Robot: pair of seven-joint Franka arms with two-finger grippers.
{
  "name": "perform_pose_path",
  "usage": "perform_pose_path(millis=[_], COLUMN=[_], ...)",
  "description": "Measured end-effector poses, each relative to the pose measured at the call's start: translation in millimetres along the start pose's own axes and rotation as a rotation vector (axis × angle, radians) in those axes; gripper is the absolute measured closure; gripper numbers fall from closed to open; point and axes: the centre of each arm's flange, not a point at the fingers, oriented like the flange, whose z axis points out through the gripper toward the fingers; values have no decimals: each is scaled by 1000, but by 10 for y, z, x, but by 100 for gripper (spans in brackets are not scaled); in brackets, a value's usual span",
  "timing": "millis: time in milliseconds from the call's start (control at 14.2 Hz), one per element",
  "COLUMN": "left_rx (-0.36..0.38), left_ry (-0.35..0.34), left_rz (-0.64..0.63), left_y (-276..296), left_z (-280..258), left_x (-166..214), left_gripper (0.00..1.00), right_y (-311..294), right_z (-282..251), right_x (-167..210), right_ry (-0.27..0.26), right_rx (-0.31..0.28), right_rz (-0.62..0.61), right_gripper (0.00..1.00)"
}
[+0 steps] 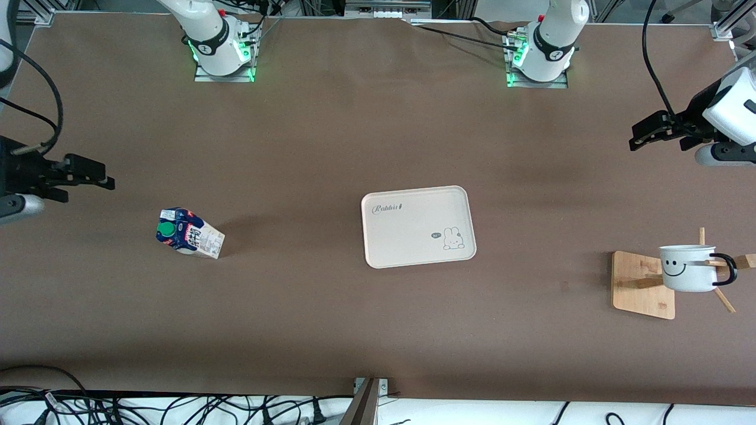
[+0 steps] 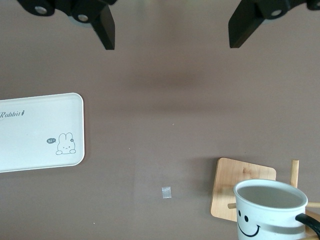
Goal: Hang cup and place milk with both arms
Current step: 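Lower the carton onto the table and open the right gripper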
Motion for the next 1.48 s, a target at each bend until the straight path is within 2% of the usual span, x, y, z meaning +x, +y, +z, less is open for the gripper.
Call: perform_pose_path(millis=[282, 565, 776, 1059, 1200, 1482], left_rx=[0, 0, 0, 0, 0, 0], left_ry=[0, 0, 0, 0, 0, 0], left_rz=[-1, -1, -1, -1, -1, -1], left_y=[0, 0, -1, -1, -1, -1], left_z=[0, 0, 1, 1, 1, 1], left_x=[0, 0, 0, 1, 1, 1], left_gripper=[0, 0, 0, 0, 0, 0], right_y=[71, 144, 277, 138, 114, 133], right_z=[-153, -242, -316, -328, -316, -249], right_x=[-148, -155, -262, -450, -583, -604], right_ry=[-20, 4, 27, 64, 37, 20], right_rx=[-60, -137, -133, -135, -127, -127], right_rz=[22, 74, 103, 112, 119, 115], right_gripper=[0, 0, 0, 0, 0, 0])
